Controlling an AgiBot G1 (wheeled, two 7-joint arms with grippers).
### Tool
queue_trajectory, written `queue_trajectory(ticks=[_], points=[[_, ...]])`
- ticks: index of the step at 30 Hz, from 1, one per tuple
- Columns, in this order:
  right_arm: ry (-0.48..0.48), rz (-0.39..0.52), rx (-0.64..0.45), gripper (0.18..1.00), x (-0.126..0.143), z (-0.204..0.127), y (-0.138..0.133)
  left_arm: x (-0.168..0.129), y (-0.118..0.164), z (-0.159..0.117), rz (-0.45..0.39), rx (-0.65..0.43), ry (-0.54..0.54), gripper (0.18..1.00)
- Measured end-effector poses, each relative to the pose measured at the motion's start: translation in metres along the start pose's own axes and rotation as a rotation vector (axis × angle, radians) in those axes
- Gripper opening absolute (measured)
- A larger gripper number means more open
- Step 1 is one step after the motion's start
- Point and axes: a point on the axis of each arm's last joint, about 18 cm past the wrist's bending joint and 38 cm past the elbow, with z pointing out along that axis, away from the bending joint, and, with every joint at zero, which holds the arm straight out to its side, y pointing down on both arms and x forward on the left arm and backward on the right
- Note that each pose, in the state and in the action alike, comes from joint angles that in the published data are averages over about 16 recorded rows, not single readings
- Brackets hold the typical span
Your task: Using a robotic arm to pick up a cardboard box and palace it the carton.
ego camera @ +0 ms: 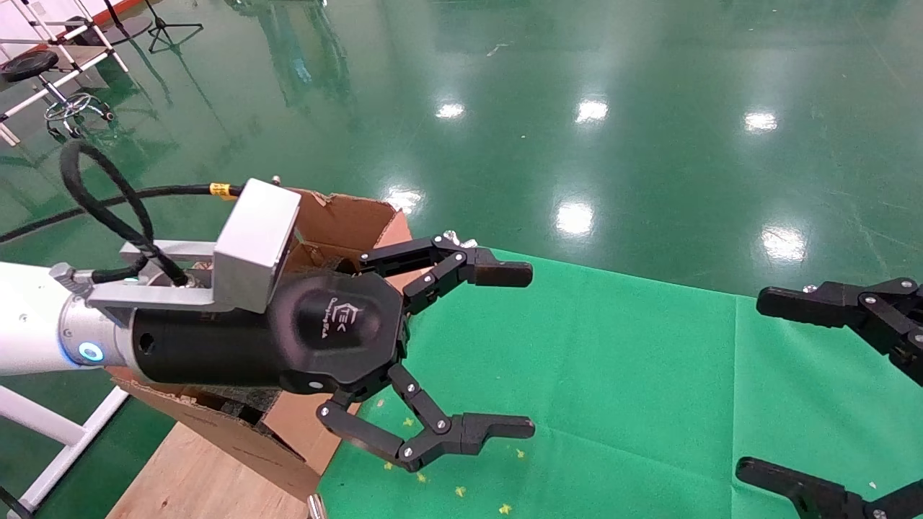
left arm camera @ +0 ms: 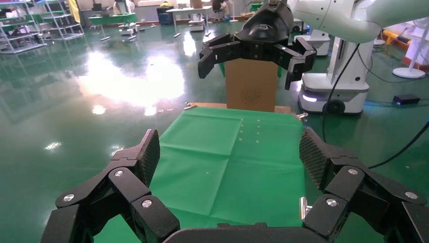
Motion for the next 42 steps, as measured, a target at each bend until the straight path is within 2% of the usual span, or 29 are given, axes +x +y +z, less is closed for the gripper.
queue_trajectory(ticks=[42], points=[[0.0, 0.0, 0.0, 1.001, 0.0, 0.0, 0.0, -0.0022, 0.0009, -0.0002, -0.002, -0.004, -0.008, 1.0]])
